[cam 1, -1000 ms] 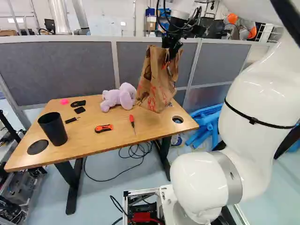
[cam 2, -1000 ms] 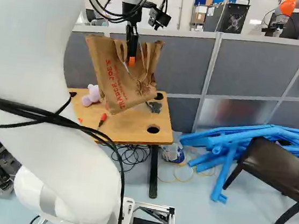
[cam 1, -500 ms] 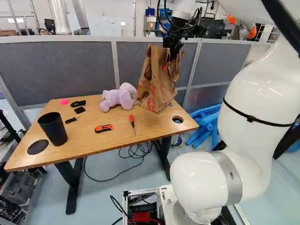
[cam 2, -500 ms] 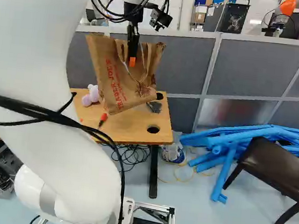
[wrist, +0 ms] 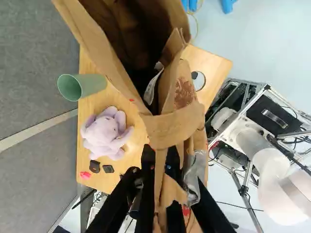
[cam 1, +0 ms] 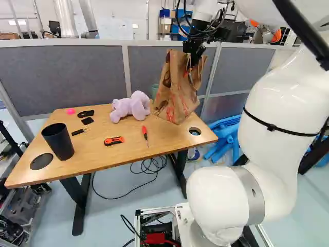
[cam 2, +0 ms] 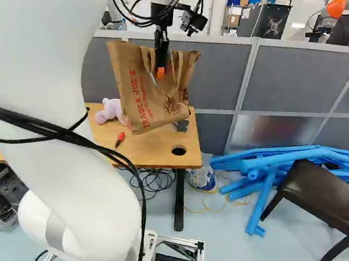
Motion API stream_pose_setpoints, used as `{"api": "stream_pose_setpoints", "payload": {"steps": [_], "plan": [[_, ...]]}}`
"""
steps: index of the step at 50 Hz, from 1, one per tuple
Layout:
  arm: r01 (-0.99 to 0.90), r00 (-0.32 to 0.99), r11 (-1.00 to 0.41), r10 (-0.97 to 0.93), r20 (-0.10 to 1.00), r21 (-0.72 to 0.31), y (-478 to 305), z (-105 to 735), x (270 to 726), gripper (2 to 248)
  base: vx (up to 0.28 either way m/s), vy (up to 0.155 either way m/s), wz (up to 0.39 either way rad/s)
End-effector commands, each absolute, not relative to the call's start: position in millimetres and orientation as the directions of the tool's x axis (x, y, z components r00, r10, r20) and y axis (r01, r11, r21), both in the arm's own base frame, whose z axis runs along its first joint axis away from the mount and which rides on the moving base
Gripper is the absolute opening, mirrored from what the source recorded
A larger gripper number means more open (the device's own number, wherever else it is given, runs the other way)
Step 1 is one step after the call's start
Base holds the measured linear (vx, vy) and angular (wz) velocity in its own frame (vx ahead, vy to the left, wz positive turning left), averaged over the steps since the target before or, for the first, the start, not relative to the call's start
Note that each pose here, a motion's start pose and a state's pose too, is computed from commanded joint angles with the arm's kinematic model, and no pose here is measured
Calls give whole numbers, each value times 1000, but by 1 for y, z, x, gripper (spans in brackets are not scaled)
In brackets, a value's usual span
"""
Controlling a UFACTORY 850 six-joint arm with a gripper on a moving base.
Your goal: Pick up the bag on the ground and place it on the table
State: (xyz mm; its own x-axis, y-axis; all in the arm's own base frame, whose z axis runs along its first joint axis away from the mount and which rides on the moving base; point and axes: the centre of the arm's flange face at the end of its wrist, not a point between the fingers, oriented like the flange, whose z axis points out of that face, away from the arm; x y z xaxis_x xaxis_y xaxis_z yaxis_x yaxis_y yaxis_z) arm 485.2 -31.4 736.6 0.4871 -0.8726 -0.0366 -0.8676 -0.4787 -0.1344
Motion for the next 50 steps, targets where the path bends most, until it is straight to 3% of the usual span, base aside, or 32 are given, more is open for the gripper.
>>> {"api": "stream_pose_setpoints", "payload": {"steps": [11,37,50], "plan": [[-891,446,-441,-895,-29,-106,-35,736,485,21,0,0,0],[-977,210,-209,-977,-26,-41,-39,736,481,21,0,0,0],[-982,189,-189,-982,-13,-14,-41,731,484,21,0,0,0]]}}
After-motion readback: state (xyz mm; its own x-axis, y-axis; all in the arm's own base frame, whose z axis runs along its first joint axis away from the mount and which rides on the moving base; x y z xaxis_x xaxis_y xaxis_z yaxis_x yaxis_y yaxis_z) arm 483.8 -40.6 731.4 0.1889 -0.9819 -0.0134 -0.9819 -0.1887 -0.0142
